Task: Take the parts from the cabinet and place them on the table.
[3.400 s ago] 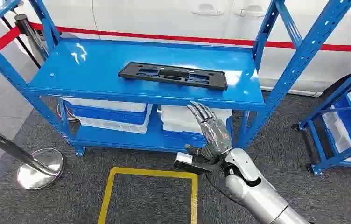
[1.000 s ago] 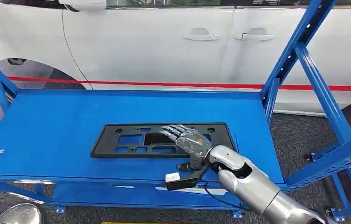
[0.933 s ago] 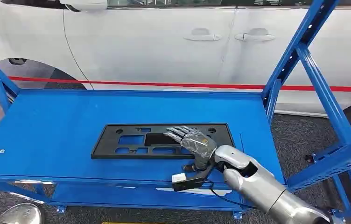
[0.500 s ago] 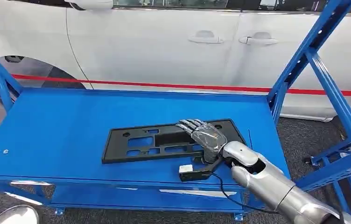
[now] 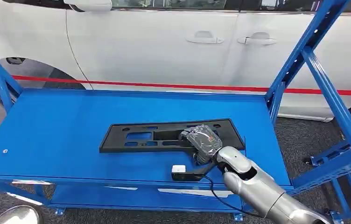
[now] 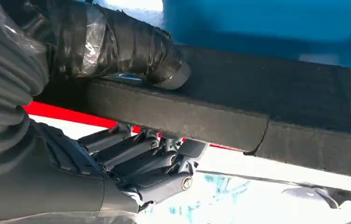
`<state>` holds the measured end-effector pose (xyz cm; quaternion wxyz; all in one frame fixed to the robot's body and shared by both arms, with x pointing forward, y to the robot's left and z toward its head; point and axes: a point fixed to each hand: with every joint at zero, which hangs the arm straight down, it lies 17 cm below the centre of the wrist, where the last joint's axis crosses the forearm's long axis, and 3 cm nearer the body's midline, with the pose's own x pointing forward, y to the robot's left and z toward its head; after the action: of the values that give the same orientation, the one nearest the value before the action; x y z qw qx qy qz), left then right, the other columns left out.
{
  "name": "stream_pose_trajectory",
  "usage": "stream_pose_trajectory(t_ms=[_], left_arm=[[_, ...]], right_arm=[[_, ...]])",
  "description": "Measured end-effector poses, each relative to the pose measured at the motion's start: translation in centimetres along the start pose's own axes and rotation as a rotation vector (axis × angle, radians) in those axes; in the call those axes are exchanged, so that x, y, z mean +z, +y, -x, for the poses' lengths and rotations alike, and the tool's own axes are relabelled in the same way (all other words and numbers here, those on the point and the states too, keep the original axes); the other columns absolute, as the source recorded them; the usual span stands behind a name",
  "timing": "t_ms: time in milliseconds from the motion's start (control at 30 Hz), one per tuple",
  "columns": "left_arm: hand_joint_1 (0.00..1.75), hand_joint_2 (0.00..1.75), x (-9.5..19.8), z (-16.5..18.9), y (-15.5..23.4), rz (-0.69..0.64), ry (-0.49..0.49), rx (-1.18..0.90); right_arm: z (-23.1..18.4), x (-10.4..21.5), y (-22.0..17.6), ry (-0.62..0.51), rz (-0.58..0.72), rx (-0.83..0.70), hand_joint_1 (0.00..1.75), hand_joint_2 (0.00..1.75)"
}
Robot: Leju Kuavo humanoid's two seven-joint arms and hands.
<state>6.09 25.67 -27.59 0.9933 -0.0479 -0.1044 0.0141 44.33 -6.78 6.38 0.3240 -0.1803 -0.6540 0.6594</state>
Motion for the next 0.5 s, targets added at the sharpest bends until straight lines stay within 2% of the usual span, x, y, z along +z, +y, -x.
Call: stream_pose_trajectory(t_ms=[233, 267, 500], left_arm=[[0.00, 0.00, 0.0, -0.1, -0.1, 0.003, -0.008, 0.014], [0.00, 1.75, 0.0, -0.2, -0.1, 0.005, -0.012, 0.019], [0.00, 1.75, 0.1, -0.7, -0.7, 0.032, -0.034, 0.061]], right_arm=[[-0.4, -0.1, -1.1, -0.019, 0.063, 0.007, 1.75, 1.75], [-0.5, -0.1, -1.3, -0.021, 0.071, 0.009, 1.75, 1.75], [-1.0, 0.0, -2.3, -0.036, 0.121, -0.003, 1.75, 1.75]])
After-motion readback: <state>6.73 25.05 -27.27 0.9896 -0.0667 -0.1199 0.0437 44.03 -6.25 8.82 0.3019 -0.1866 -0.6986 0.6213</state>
